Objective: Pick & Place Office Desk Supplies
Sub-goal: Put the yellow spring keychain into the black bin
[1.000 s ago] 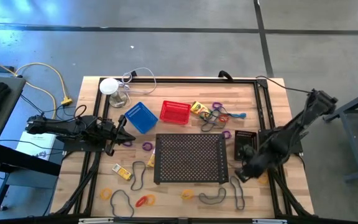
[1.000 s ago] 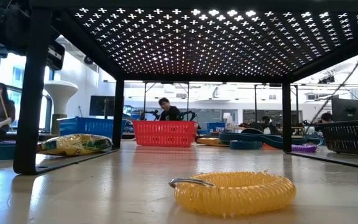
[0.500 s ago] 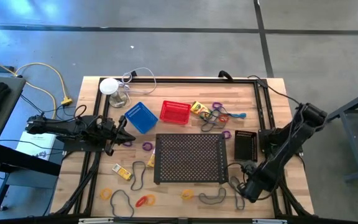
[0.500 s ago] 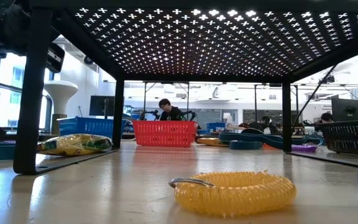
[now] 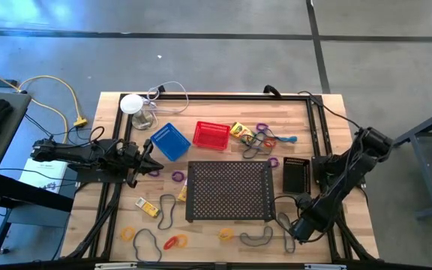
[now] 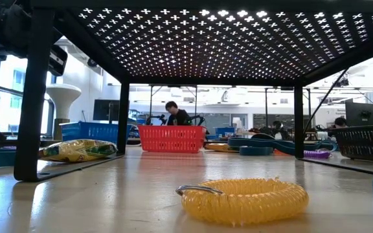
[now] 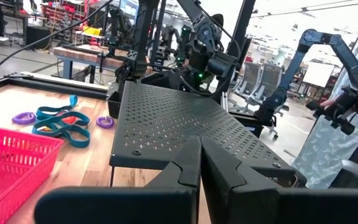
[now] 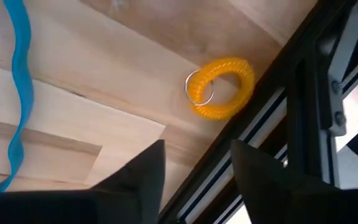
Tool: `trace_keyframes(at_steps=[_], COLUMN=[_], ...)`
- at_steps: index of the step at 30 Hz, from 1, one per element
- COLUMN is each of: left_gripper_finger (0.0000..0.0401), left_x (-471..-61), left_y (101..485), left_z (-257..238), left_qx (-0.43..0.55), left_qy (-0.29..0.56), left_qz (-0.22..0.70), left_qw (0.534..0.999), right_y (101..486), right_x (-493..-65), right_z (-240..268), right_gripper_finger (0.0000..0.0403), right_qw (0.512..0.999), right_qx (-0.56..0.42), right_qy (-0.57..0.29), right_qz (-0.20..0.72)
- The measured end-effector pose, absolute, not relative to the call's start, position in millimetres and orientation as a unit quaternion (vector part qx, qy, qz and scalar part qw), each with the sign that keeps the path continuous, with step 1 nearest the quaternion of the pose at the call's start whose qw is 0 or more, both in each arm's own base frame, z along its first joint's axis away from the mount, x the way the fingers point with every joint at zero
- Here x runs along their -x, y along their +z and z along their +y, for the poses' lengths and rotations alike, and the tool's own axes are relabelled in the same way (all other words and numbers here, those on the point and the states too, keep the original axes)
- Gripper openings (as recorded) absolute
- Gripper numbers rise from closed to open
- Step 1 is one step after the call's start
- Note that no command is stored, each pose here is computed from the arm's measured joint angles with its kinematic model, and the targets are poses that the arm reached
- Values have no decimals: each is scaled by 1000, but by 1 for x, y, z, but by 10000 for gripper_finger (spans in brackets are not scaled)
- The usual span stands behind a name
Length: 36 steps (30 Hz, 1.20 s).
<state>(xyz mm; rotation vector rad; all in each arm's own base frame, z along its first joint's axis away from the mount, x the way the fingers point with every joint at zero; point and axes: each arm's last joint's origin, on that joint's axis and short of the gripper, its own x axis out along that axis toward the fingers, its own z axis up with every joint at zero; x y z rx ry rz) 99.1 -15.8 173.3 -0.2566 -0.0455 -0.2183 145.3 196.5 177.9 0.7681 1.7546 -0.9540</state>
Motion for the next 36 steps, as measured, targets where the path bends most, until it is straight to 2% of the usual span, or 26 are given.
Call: trace_keyframes(at_steps=[4,8,20,36], left_gripper_finger=[0,0,0,0], left_x=[-99,-99,-99,-99], left_y=[173,173,173,173], left_z=[-16,-16,-16,-16], left_qx=[128,128,127,123], left_qy=[-109,-109,-109,-109], left_qz=[-23,-23,-23,-23], left_qw=[986,986,986,986], right_y=[171,164,151,119], right_x=[-147,-148,-151,-138], right_z=[198,199,201,188], right_gripper_finger=[218,230,207,205], right_qw=[491,477,478,465], right_qx=[-292,-265,-248,-262], right_qy=[-385,-375,-378,-354], right_qz=[725,749,753,768])
